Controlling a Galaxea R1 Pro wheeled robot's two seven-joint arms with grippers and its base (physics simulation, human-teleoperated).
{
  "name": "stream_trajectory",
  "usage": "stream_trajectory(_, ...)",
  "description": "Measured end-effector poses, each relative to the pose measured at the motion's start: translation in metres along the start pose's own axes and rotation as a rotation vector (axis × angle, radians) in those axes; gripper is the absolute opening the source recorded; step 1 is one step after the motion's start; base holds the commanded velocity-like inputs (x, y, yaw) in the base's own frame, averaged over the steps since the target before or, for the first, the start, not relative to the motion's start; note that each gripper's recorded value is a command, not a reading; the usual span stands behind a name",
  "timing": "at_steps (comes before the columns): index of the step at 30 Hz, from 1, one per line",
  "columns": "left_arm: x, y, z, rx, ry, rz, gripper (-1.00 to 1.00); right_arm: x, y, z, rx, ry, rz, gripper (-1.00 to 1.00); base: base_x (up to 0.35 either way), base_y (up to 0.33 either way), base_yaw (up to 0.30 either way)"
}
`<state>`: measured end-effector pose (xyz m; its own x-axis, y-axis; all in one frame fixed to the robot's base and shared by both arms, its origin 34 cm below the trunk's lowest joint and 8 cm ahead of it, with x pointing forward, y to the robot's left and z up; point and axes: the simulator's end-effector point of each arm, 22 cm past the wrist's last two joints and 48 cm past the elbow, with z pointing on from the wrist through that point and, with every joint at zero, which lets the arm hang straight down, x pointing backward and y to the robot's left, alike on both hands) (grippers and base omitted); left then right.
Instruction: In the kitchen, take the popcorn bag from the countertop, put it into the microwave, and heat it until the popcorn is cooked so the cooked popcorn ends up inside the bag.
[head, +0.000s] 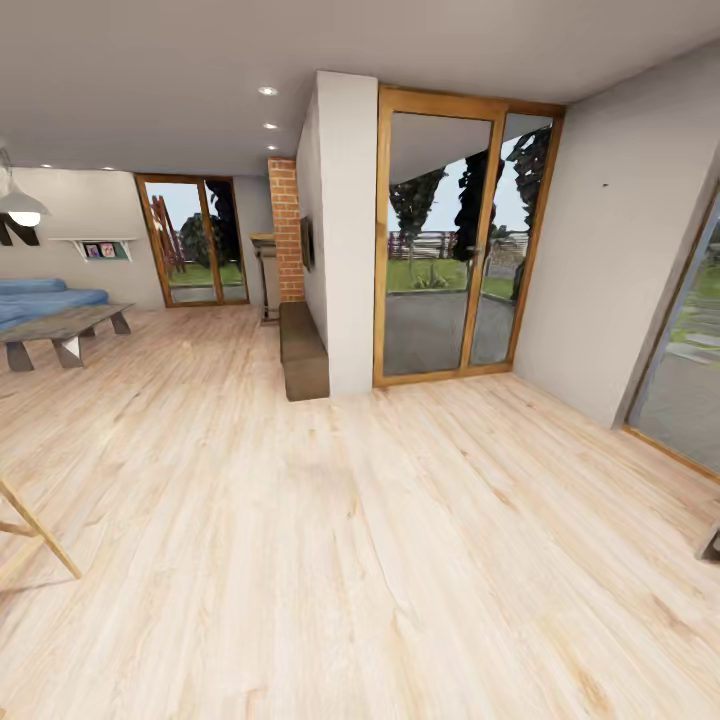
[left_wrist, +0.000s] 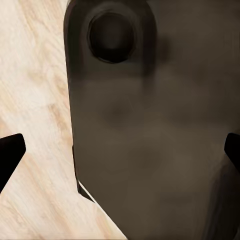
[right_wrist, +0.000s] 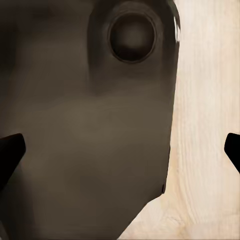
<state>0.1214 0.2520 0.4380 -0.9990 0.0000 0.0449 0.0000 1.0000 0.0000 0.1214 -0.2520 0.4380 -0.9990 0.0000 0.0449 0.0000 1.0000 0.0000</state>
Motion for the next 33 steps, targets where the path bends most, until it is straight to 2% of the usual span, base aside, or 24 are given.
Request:
stream_trajectory(4, -0.006, 0.001, 0.0, 0.0, -0.015, -0.013, 1.0, -0.003, 0.005, 0.0, -0.008, -0.007, -0.006, 1.0, 0.0, 0.0, 0.0)
stream_trajectory(12, -0.029, -0.001, -0.001, 0.001, -0.086, -0.017, 1.0, -0.003, 0.006, 0.0, -0.009, -0.008, -0.005, 1.0, 0.0, 0.0, -0.018)
stream_trajectory(23, -0.031, -0.002, -0.001, 0.002, -0.095, -0.018, 1.0, -0.004, 0.006, 0.0, -0.006, -0.011, 0.01, 1.0, 0.0, 0.0, -0.266)
stream_trajectory(29, -0.031, 0.0, -0.001, 0.0, -0.096, -0.011, 1.0, -0.014, 0.002, 0.0, -0.001, -0.066, 0.011, 1.0, 0.0, 0.0, -0.287)
stream_trajectory(33, -0.032, 0.004, -0.001, -0.006, -0.098, 0.0, 1.0, -0.015, -0.003, -0.001, 0.005, -0.074, 0.029, 1.0, 0.0, 0.0, -0.287)
